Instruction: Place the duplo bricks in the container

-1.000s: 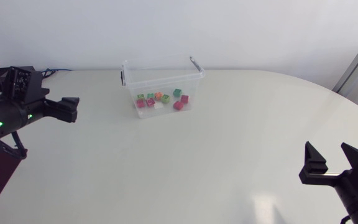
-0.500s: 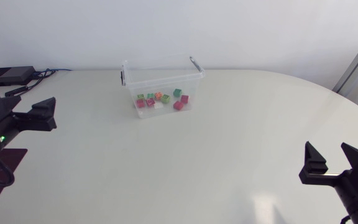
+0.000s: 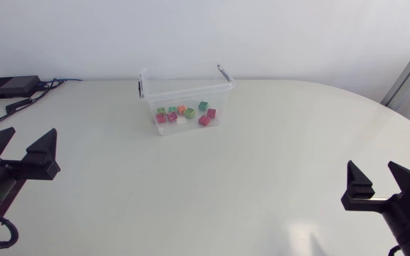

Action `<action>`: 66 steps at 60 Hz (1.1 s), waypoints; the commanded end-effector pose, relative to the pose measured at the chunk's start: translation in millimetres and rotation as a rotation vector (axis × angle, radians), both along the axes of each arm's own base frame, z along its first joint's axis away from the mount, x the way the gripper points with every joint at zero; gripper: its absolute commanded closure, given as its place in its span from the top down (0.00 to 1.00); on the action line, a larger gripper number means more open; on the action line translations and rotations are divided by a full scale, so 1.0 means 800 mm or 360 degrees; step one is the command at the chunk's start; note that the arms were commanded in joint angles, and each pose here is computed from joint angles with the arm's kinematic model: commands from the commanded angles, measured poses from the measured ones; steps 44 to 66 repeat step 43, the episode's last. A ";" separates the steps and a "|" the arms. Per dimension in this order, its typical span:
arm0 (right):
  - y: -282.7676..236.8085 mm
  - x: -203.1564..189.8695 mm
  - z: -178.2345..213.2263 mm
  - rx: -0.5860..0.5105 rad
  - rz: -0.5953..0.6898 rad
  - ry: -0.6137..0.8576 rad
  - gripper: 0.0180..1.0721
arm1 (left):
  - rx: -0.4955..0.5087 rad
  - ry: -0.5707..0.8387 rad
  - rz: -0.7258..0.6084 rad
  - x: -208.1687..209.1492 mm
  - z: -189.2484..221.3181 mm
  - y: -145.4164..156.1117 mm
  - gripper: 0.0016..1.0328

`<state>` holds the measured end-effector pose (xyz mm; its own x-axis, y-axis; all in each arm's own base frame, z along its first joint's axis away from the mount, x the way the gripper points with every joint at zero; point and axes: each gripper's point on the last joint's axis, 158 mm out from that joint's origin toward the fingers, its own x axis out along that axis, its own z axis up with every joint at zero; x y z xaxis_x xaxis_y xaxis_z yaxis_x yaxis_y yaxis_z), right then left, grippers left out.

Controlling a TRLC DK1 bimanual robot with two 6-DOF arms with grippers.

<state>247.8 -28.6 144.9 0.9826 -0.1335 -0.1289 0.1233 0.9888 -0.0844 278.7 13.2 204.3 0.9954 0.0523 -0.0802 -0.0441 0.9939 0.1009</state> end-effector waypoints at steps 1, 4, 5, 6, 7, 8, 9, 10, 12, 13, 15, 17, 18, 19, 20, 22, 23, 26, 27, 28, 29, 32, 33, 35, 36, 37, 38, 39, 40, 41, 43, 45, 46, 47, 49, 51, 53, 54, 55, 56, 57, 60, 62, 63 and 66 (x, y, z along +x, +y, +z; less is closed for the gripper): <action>0.007 0.003 -0.007 0.0041 0.0036 -0.0010 0.96 | -0.0059 0.0021 -0.0018 -0.006 -0.019 -0.005 0.96; 0.009 0.003 -0.006 0.0048 0.0049 -0.0020 0.96 | -0.0068 0.0016 -0.0025 -0.009 -0.023 -0.006 0.96; 0.010 0.003 -0.006 0.0051 0.0054 -0.0024 0.96 | -0.0071 0.0015 -0.0028 -0.010 -0.024 -0.007 0.96; 0.010 0.004 -0.005 0.0052 0.0056 -0.0026 0.96 | -0.0073 0.0014 -0.0029 -0.010 -0.025 -0.007 0.96; 0.011 0.004 -0.005 0.0055 0.0061 -0.0030 0.96 | -0.0076 0.0012 -0.0032 -0.012 -0.026 -0.007 0.96; 0.012 0.004 -0.005 0.0058 0.0065 -0.0033 0.96 | -0.0079 0.0010 -0.0034 -0.013 -0.028 -0.008 0.96; 0.013 0.004 -0.004 0.0060 0.0070 -0.0036 0.96 | -0.0082 0.0008 -0.0036 -0.013 -0.029 -0.008 0.96; 0.013 0.004 -0.004 0.0062 0.0073 -0.0039 0.96 | -0.0084 0.0007 -0.0038 -0.014 -0.030 -0.009 0.96; 0.015 0.005 -0.003 0.0067 0.0082 -0.0046 0.96 | -0.0090 0.0004 -0.0043 -0.016 -0.033 -0.010 0.96; 0.016 0.005 -0.003 0.0069 0.0086 -0.0049 0.96 | -0.0093 0.0002 -0.0045 -0.017 -0.034 -0.010 0.96; 0.017 0.005 -0.002 0.0074 0.0095 -0.0056 0.96 | -0.0099 -0.0001 -0.0050 -0.018 -0.037 -0.011 0.96; 0.019 0.006 -0.002 0.0079 0.0103 -0.0062 0.96 | -0.0105 -0.0004 -0.0054 -0.020 -0.040 -0.012 0.96; 0.020 0.006 -0.001 0.0081 0.0107 -0.0066 0.96 | -0.0108 -0.0006 -0.0056 -0.021 -0.041 -0.012 0.96; 0.020 0.006 -0.001 0.0084 0.0112 -0.0069 0.96 | -0.0111 -0.0007 -0.0059 -0.021 -0.043 -0.013 0.96; 0.021 0.006 0.000 0.0086 0.0116 -0.0072 0.96 | -0.0114 -0.0009 -0.0061 -0.022 -0.044 -0.013 0.96; 0.023 0.006 0.000 0.0091 0.0124 -0.0078 0.96 | -0.0120 -0.0012 -0.0066 -0.023 -0.047 -0.014 0.96; 0.023 0.007 0.001 0.0093 0.0128 -0.0081 0.96 | -0.0122 -0.0013 -0.0068 -0.024 -0.048 -0.015 0.96; 0.026 0.007 0.002 0.0101 0.0142 -0.0092 0.96 | -0.0132 -0.0018 -0.0075 -0.026 -0.053 -0.016 0.96; 0.026 0.007 0.002 0.0103 0.0146 -0.0095 0.96 | -0.0135 -0.0020 -0.0077 -0.026 -0.054 -0.017 0.96; 0.027 0.007 0.002 0.0106 0.0151 -0.0098 0.96 | -0.0138 -0.0021 -0.0080 -0.027 -0.056 -0.017 0.96; 0.028 0.007 0.003 0.0108 0.0155 -0.0102 0.96 | -0.0141 -0.0023 -0.0082 -0.027 -0.057 -0.017 0.96; 0.030 0.008 0.004 0.0115 0.0167 -0.0110 0.96 | -0.0149 -0.0027 -0.0089 -0.029 -0.061 -0.019 0.96; 0.031 0.008 0.004 0.0118 0.0172 -0.0114 0.96 | -0.0152 -0.0029 -0.0091 -0.029 -0.063 -0.019 0.96; 0.032 0.008 0.005 0.0122 0.0180 -0.0120 0.96 | -0.0158 -0.0031 -0.0095 -0.030 -0.065 -0.020 0.96; 0.033 0.008 0.005 0.0125 0.0185 -0.0123 0.96 | -0.0161 -0.0033 -0.0098 -0.031 -0.067 -0.020 0.96; 0.033 0.008 0.005 0.0126 0.0186 -0.0124 0.96 | -0.0162 -0.0034 -0.0099 -0.031 -0.068 -0.021 0.96; 0.033 0.008 0.005 0.0126 0.0186 -0.0124 0.96 | -0.0162 -0.0034 -0.0099 -0.031 -0.068 -0.021 0.96; 0.033 0.008 0.005 0.0126 0.0186 -0.0124 0.96 | -0.0162 -0.0034 -0.0099 -0.031 -0.068 -0.021 0.96; 0.033 0.008 0.005 0.0126 0.0186 -0.0124 0.96 | -0.0162 -0.0034 -0.0099 -0.031 -0.068 -0.021 0.96; 0.033 0.008 0.005 0.0126 0.0186 -0.0124 0.96 | -0.0162 -0.0034 -0.0099 -0.031 -0.068 -0.021 0.96; 0.033 0.008 0.005 0.0126 0.0186 -0.0124 0.96 | -0.0162 -0.0034 -0.0099 -0.031 -0.068 -0.021 0.96; 0.033 0.008 0.005 0.0126 0.0186 -0.0124 0.96 | -0.0162 -0.0034 -0.0099 -0.031 -0.068 -0.021 0.96; 0.033 0.008 0.005 0.0126 0.0186 -0.0124 0.96 | -0.0162 -0.0034 -0.0099 -0.031 -0.068 -0.021 0.96; 0.033 0.008 0.005 0.0126 0.0186 -0.0124 0.96 | -0.0162 -0.0034 -0.0099 -0.031 -0.068 -0.021 0.96; 0.033 0.008 0.005 0.0126 0.0186 -0.0124 0.96 | -0.0162 -0.0034 -0.0099 -0.031 -0.068 -0.021 0.96; 0.033 0.008 0.005 0.0126 0.0186 -0.0124 0.96 | -0.0162 -0.0034 -0.0099 -0.031 -0.068 -0.021 0.96; 0.033 0.008 0.005 0.0126 0.0186 -0.0124 0.96 | -0.0162 -0.0034 -0.0099 -0.031 -0.068 -0.021 0.96; 0.033 0.008 0.005 0.0126 0.0186 -0.0124 0.96 | -0.0162 -0.0034 -0.0099 -0.031 -0.068 -0.021 0.96; 0.033 0.008 0.005 0.0126 0.0186 -0.0124 0.96 | -0.0162 -0.0034 -0.0099 -0.031 -0.068 -0.021 0.96; 0.033 0.008 0.005 0.0126 0.0186 -0.0124 0.96 | -0.0162 -0.0034 -0.0099 -0.031 -0.068 -0.021 0.96; 0.033 0.008 0.005 0.0126 0.0186 -0.0124 0.96 | -0.0162 -0.0034 -0.0099 -0.031 -0.068 -0.021 0.96; 0.033 0.008 0.005 0.0126 0.0186 -0.0124 0.96 | -0.0162 -0.0034 -0.0099 -0.031 -0.068 -0.021 0.96; 0.033 0.008 0.005 0.0126 0.0186 -0.0124 0.96 | -0.0162 -0.0034 -0.0099 -0.031 -0.068 -0.021 0.96; 0.033 0.008 0.005 0.0126 0.0186 -0.0124 0.96 | -0.0162 -0.0034 -0.0099 -0.031 -0.068 -0.021 0.96; 0.033 0.008 0.005 0.0126 0.0186 -0.0124 0.96 | -0.0162 -0.0034 -0.0099 -0.031 -0.068 -0.021 0.96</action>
